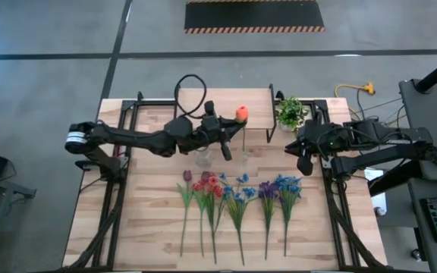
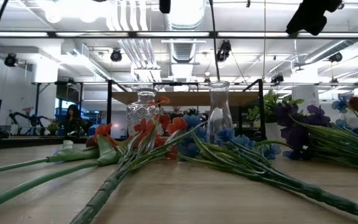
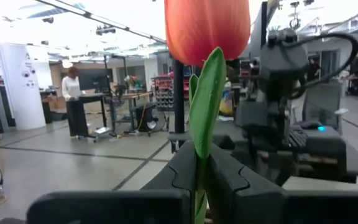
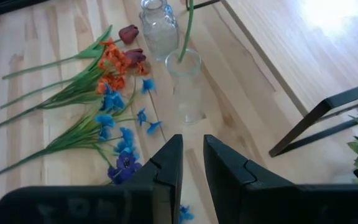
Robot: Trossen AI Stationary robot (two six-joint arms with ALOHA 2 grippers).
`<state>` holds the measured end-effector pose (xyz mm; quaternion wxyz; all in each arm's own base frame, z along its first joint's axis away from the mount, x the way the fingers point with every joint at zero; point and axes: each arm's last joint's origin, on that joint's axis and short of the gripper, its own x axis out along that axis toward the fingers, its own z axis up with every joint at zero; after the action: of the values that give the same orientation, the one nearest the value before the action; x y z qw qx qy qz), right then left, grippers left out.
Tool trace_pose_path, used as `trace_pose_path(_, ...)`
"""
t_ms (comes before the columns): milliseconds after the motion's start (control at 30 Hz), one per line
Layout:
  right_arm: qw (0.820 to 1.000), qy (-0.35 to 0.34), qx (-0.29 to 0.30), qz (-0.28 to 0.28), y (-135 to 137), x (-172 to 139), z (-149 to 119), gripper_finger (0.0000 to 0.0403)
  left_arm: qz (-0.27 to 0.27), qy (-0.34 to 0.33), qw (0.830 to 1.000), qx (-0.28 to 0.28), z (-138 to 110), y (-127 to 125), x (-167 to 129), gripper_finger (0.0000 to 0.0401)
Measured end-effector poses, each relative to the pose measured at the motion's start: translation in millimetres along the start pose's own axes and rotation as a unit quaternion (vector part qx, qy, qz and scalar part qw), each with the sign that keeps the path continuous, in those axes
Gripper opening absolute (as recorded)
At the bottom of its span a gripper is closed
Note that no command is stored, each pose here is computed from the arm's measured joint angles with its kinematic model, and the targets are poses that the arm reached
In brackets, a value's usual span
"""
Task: Pick and place flowers into a vace then onto a shelf
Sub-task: Put the orange flower into the right transparent vase
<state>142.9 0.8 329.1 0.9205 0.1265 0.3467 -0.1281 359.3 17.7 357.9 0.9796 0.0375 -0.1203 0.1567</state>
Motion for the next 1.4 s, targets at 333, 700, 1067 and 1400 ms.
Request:
trace_pose_path(333, 1.0, -0.001, -0.006, 0.0, 0, 0, 0, 0.0057, -0.004, 0.037, 0.999, 0.01, -13, 0, 0, 0.0003)
trace_pose_path(700, 1.0, -0.002, -0.009, -0.001, 0, 0, 0, 0.0057, -0.002, 0.079, 0.997, 0.024, -24, 4, -1, 0.0039)
trace_pose_path(1067, 1.0, -0.003, -0.007, -0.001, 0, 0, 0, 0.0057, -0.025, 0.142, 0.989, -0.014, -41, 3, 3, 0.0109)
trace_pose_path(1400, 1.0, -0.005, -0.005, 0.0, 0, 0, 1, 0.0057, -0.046, 0.182, 0.982, -0.018, -47, 4, 1, 0.0137)
